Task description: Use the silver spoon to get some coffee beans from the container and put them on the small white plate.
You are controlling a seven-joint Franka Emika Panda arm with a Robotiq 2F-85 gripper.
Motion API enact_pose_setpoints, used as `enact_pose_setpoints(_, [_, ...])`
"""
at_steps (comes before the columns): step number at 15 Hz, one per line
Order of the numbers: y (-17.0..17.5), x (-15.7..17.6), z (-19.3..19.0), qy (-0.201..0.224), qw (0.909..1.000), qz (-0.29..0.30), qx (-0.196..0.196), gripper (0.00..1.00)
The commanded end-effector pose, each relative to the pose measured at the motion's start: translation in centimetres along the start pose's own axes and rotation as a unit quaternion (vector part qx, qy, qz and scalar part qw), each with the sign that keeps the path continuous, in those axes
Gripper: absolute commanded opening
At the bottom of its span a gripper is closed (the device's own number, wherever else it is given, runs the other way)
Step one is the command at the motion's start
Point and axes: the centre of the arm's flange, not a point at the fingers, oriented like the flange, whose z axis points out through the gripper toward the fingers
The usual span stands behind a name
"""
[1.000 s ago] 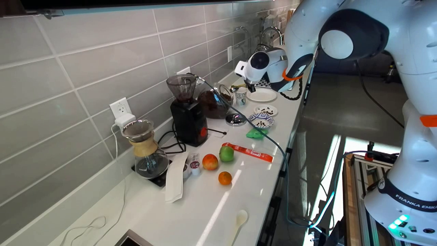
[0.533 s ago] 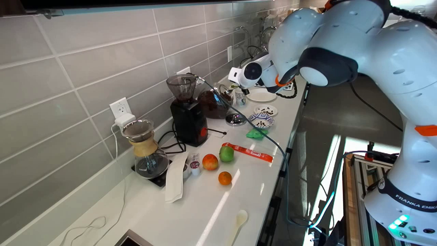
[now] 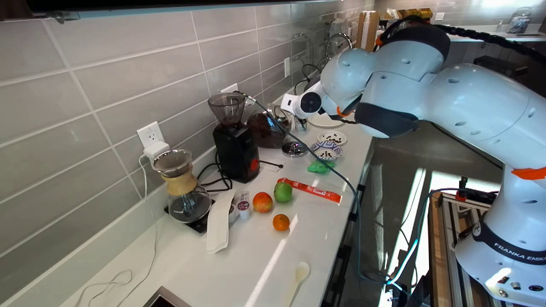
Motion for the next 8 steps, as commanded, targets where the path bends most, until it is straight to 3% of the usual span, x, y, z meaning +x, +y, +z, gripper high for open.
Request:
enact_pose_setpoints(1, [-2.1, 0.1, 1.3, 0.001, 0.9997, 0.0, -0.022, 0.01])
enact_pose_setpoints(8, [-3.1, 1.6, 2.1, -0.001, 0.9995, 0.011, -0.031, 0.01])
